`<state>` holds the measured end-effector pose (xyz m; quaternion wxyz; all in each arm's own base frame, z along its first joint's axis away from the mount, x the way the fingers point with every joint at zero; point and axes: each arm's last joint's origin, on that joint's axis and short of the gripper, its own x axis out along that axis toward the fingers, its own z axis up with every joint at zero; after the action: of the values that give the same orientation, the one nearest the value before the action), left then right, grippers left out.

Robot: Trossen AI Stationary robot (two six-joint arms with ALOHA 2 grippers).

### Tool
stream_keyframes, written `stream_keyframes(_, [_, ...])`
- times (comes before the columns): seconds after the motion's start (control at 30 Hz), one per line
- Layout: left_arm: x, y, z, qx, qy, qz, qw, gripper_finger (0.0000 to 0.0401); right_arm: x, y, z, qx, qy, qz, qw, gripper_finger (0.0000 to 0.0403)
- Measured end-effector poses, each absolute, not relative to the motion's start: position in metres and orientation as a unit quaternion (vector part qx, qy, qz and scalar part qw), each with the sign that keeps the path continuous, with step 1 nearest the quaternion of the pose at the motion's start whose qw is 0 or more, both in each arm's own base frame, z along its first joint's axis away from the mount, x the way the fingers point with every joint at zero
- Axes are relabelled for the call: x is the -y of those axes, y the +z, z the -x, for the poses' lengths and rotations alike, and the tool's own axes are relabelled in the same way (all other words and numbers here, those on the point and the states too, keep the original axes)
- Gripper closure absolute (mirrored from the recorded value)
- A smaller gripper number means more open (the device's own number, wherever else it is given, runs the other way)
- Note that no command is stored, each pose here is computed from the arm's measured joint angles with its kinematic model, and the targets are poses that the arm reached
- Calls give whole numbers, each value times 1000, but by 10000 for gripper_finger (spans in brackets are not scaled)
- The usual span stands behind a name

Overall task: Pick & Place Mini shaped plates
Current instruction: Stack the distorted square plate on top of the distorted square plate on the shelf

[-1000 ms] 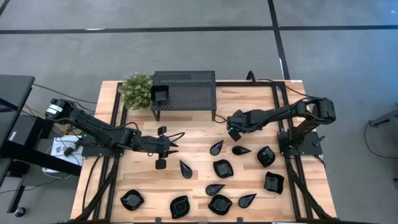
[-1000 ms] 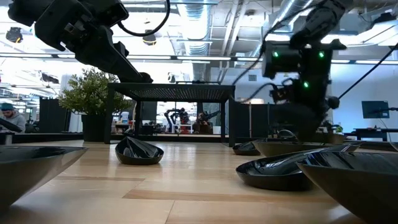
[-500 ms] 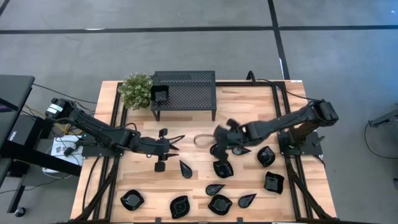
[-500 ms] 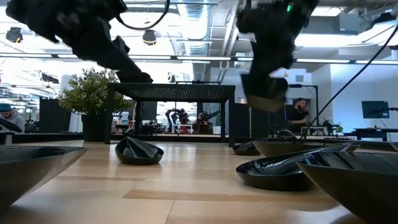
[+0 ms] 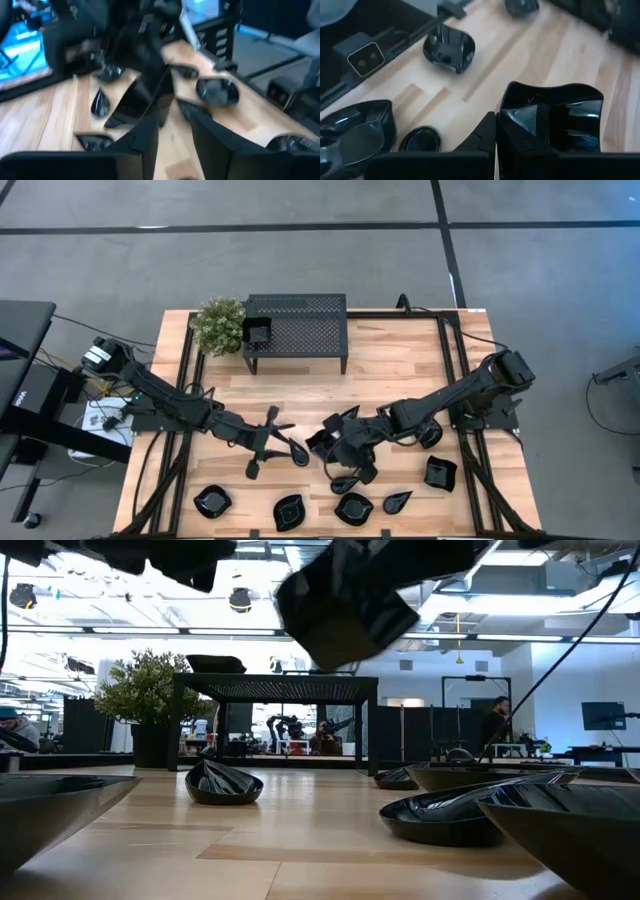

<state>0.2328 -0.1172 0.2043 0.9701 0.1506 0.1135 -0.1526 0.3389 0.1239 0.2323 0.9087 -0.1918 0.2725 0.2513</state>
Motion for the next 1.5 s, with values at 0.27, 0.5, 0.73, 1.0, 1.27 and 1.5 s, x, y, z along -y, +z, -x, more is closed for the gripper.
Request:
stream_keyframes(0.27, [109,193,-248,-112,-143,-153,971,245,-111,227,-350,-266,254,195,909,402])
stream_keyframes(0.5, [106,187,-255,-102,-156,-145,972,242,-100,224,-358,-252,264,179,914,402])
stream_keyframes(0.73, [104,187,-257,-103,-150,-143,973,242,-95,226,-361,-238,275,170,916,403])
stream_keyframes(1.0, [105,186,-256,-103,-153,-145,972,276,-95,226,-361,-238,275,170,916,403])
stream_keyframes(1.27, [104,186,-256,-103,-155,-145,972,361,-95,226,-361,-234,276,173,916,403])
stream_keyframes(1.5, [105,186,-256,-105,-160,-144,971,391,-96,229,-363,-219,270,159,924,378])
